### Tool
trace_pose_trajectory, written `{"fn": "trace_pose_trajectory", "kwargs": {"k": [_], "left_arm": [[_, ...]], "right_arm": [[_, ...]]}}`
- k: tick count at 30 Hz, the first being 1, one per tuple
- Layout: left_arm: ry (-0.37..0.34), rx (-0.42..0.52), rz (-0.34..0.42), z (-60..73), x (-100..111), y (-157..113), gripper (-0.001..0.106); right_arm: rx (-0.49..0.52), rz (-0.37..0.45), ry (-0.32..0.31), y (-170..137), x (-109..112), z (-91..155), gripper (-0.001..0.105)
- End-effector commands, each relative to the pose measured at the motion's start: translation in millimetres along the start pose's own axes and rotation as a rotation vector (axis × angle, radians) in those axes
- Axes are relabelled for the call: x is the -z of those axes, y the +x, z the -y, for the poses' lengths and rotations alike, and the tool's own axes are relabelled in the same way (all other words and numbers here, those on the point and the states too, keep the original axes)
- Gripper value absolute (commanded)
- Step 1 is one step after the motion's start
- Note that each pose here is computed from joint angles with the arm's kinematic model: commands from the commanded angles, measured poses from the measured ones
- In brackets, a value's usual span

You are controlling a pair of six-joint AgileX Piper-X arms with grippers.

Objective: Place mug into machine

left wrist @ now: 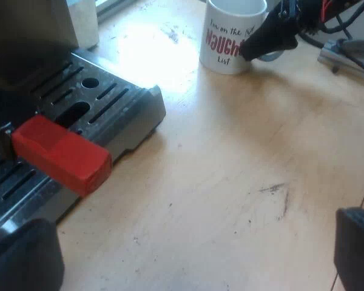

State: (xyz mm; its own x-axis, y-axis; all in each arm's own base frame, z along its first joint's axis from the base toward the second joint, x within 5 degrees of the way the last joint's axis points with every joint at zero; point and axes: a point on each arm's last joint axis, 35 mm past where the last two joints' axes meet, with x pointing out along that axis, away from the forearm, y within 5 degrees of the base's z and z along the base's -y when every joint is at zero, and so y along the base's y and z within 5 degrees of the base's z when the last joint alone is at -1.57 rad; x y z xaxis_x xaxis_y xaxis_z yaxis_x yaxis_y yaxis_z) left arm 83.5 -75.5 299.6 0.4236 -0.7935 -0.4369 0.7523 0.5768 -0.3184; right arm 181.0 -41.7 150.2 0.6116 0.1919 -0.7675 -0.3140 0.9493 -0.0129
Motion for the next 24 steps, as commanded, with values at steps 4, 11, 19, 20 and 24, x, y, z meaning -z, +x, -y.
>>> {"fn": "trace_pose_trajectory", "kwargs": {"k": [4,11,19,20,24], "left_arm": [[0.018,0.013,0.056,2.2,-8,-1,0.093],[0.021,0.011,0.063,2.3,-9,-1,0.093],[0.021,-0.075,0.084,-0.7,-10,-1,0.093],[0.02,-0.095,0.088,-1.4,-10,-2,0.093],[0.018,-0.144,0.095,-3.1,-10,-2,0.093]], "right_arm": [[-0.003,-0.007,0.017,0,2,0,0.03],[-0.014,-0.026,0.024,-1,4,-2,0.0],[0.008,0.015,0.0,-20,-2,-8,0.0],[0.006,0.014,-0.002,-21,-2,-9,0.0],[0.027,-0.012,-0.055,-35,-6,-22,0.0]]}}
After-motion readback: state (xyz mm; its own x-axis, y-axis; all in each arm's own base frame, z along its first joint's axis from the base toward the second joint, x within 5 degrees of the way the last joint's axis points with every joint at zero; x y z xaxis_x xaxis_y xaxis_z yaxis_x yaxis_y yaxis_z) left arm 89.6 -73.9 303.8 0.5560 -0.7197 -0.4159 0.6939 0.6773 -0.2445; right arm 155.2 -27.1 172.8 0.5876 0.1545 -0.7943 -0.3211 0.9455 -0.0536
